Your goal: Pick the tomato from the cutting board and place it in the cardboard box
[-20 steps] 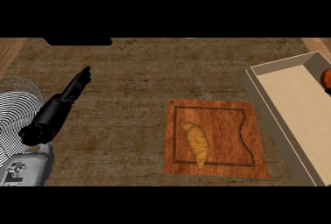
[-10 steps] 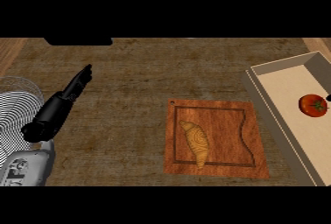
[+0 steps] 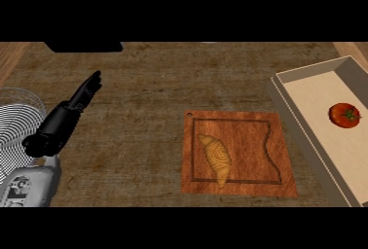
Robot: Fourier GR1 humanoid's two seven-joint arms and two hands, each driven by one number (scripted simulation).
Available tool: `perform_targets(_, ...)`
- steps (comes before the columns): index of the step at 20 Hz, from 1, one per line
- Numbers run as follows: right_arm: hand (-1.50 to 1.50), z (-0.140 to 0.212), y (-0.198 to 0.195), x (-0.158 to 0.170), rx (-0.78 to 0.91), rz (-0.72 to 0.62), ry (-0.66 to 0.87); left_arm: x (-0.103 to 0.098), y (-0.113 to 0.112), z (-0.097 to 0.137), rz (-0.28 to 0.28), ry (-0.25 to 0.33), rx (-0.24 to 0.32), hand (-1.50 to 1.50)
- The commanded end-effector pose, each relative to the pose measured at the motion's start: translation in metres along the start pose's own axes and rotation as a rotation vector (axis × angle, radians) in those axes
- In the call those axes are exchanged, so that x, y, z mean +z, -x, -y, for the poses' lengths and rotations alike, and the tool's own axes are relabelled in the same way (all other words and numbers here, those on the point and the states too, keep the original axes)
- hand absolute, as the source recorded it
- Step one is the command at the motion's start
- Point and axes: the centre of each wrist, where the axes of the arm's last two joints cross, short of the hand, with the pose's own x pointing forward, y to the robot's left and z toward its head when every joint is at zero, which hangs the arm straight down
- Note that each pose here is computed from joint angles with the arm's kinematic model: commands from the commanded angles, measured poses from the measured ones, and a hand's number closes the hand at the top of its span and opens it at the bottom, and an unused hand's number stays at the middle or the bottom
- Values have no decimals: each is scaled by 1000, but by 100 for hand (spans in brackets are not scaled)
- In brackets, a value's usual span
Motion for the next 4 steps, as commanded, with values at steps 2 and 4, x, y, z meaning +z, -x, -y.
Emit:
perform_targets(2, -150, 40, 18, 0, -193, -17, 146, 6, 7, -1, -1, -6, 5, 0)
perform_targets(4, -150, 60, 53, 11, -180, 6, 204, 1, -7, 8, 13, 17, -17, 0)
